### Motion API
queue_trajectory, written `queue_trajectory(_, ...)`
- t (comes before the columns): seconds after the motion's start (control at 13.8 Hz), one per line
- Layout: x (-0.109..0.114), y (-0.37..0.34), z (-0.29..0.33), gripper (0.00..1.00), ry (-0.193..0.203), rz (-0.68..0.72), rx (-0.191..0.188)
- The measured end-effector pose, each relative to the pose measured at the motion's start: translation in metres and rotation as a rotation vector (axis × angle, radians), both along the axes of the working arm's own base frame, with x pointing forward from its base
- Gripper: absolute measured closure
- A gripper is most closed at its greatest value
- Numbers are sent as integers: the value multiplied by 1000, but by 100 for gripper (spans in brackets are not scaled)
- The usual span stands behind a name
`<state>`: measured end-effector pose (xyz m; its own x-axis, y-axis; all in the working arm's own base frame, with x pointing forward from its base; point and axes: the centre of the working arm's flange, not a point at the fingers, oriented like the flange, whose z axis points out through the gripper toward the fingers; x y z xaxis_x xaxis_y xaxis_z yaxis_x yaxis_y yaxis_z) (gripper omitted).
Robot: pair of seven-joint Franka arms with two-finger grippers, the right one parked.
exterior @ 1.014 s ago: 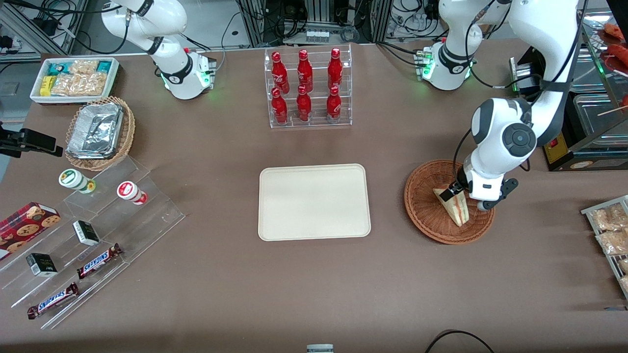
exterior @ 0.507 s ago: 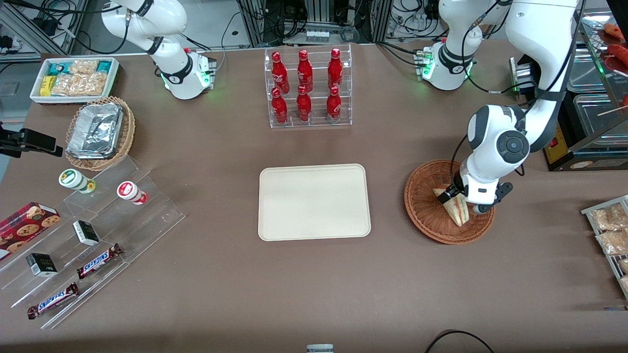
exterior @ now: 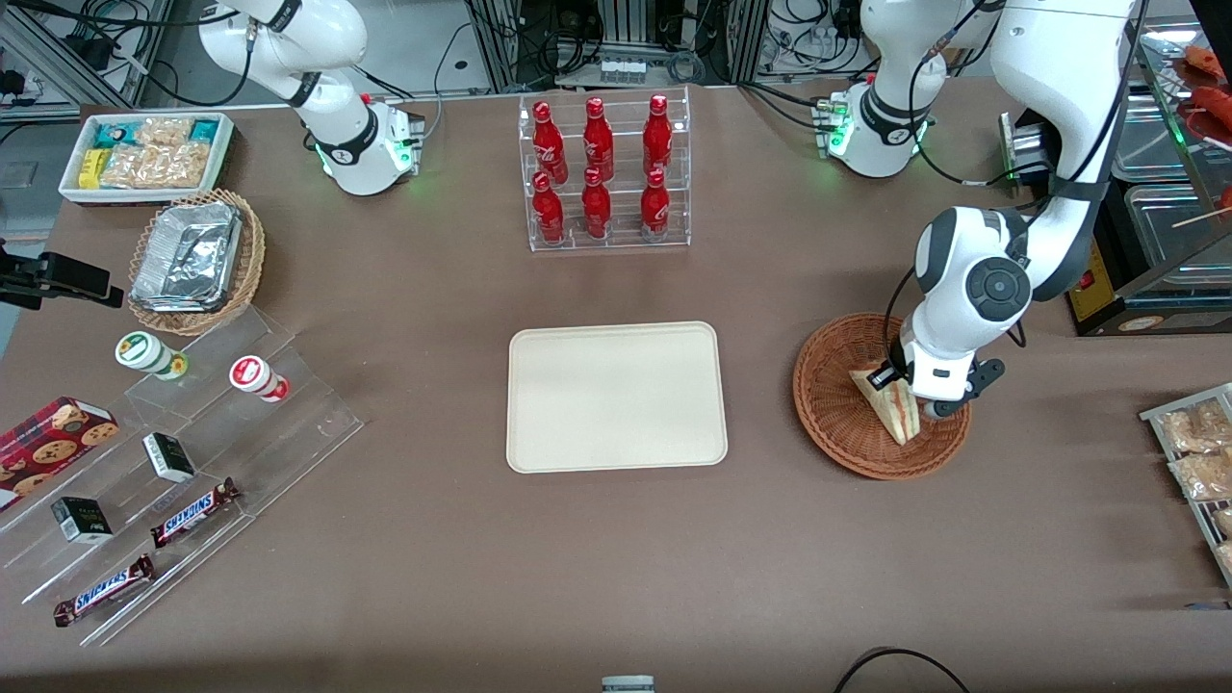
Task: Place sandwich from basket to tray
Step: 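Lower the left gripper and close it on the sandwich, then lift the sandwich and carry it with the left gripper over the cream tray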
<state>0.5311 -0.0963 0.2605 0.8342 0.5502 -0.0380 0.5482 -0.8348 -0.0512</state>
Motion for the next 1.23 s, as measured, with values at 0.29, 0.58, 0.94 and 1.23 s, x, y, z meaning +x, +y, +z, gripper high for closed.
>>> queue_trajectory(0.29,16,-2,50,79,39,-55,14)
queue_trajectory(0.58,35,-31,99,85,6,-118,8)
queue_trajectory(0.94,37,-133,97,85,23,-295,-21)
queue_trajectory(1.23,36,-209,78,85,28,-402,-43)
